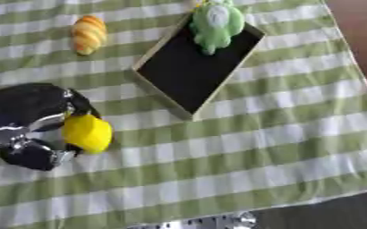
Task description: Pick up objects on the table and place them in the box.
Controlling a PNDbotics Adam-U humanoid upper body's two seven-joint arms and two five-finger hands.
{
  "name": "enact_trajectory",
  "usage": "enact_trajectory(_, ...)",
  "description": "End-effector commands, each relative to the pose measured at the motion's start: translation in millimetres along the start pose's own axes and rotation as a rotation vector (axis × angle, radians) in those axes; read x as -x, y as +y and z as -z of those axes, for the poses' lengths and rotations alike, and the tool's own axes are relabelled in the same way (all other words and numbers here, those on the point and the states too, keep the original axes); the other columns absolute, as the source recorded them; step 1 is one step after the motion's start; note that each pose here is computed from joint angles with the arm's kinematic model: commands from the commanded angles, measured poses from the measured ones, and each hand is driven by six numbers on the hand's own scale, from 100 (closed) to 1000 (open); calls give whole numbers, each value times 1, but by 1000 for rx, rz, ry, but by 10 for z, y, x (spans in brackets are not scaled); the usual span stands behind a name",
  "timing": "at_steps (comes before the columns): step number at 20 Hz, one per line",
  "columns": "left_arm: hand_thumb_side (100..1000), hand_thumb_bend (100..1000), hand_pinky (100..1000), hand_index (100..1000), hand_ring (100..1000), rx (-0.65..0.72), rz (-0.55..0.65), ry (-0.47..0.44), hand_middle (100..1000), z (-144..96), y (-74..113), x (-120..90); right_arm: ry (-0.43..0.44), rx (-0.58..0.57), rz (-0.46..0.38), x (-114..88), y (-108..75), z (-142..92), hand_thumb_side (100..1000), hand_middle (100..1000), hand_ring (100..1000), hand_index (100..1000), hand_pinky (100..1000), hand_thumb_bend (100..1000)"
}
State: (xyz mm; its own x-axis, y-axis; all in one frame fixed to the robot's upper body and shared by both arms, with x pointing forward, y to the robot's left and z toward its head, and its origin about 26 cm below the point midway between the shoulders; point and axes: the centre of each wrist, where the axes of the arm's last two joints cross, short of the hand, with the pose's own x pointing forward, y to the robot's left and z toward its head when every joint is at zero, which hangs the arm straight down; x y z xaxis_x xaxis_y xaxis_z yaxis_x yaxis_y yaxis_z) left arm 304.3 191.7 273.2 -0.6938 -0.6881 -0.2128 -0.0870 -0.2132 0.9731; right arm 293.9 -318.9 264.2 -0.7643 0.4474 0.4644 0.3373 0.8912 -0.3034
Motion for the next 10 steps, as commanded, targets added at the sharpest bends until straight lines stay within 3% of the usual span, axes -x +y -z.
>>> enact_trajectory(1,125,100,734,612,627,-162,50,-25,550,46,311,-88,-43,5,-21,-73,-60,76,608,710,848,801,914,100)
enact_trajectory(6,150,100,727,615,620,-354,25,-33,548,242,684,-385,-74,8,-16,-110,-62,138,605,711,846,802,912,100)
enact_trajectory(10,167,100,723,618,616,-441,-26,1,545,511,787,-531,-107,11,0,-153,-44,207,605,711,845,803,911,100)
